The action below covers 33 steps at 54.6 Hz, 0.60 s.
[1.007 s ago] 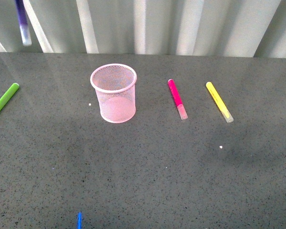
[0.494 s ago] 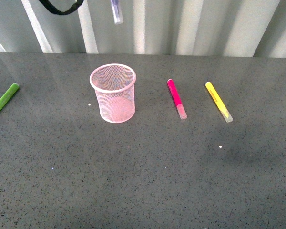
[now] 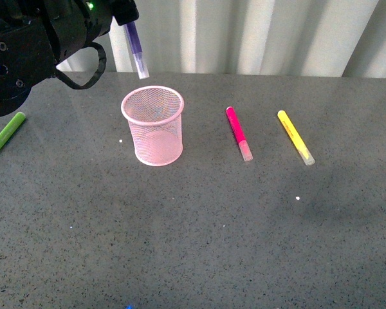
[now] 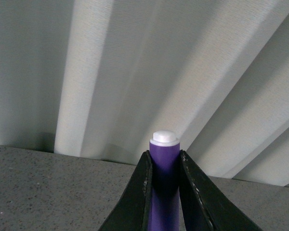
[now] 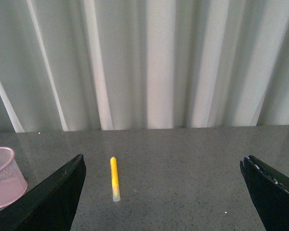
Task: Insert purple and pink pens into pink cup
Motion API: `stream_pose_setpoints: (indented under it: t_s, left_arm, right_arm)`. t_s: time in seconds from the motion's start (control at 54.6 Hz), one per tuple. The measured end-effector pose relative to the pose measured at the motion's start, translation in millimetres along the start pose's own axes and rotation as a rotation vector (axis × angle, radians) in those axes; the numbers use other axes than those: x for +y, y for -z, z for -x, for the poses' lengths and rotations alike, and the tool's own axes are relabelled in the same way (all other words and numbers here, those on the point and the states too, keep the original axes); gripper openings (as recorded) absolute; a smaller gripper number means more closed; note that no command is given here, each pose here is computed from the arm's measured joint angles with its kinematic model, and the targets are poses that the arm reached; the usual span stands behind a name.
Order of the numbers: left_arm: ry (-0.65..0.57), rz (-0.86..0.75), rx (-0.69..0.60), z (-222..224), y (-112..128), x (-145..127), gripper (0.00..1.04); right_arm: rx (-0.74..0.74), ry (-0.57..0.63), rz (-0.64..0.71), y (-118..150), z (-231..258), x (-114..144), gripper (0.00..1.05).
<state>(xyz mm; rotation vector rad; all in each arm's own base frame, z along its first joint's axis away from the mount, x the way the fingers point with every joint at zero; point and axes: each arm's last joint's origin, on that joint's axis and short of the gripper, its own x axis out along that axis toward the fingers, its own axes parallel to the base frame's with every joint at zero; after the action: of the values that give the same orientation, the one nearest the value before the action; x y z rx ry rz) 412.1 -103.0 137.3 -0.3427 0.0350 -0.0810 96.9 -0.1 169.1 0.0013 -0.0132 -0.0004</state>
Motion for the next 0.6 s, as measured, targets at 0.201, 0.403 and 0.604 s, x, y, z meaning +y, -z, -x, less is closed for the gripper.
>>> stream_pose_setpoints:
  t_s: [0.201,0.403,0.604]
  left_arm:
    - [-0.034,0.023,0.016,13.2,10.7,13.2,0.12]
    - [-0.054,0.052,0.032,19.5,16.9,16.7,0.12]
    - [-0.034,0.057,0.038,21.0,18.7,7.9,0.12]
  right_arm:
    - [0.000,0.000,0.000,0.0,0.0,0.0,0.98]
    - [0.000,0.000,0.000,0.0,0.0,0.0,0.98]
    - [0.000,0.000,0.000,0.0,0.0,0.0,0.98]
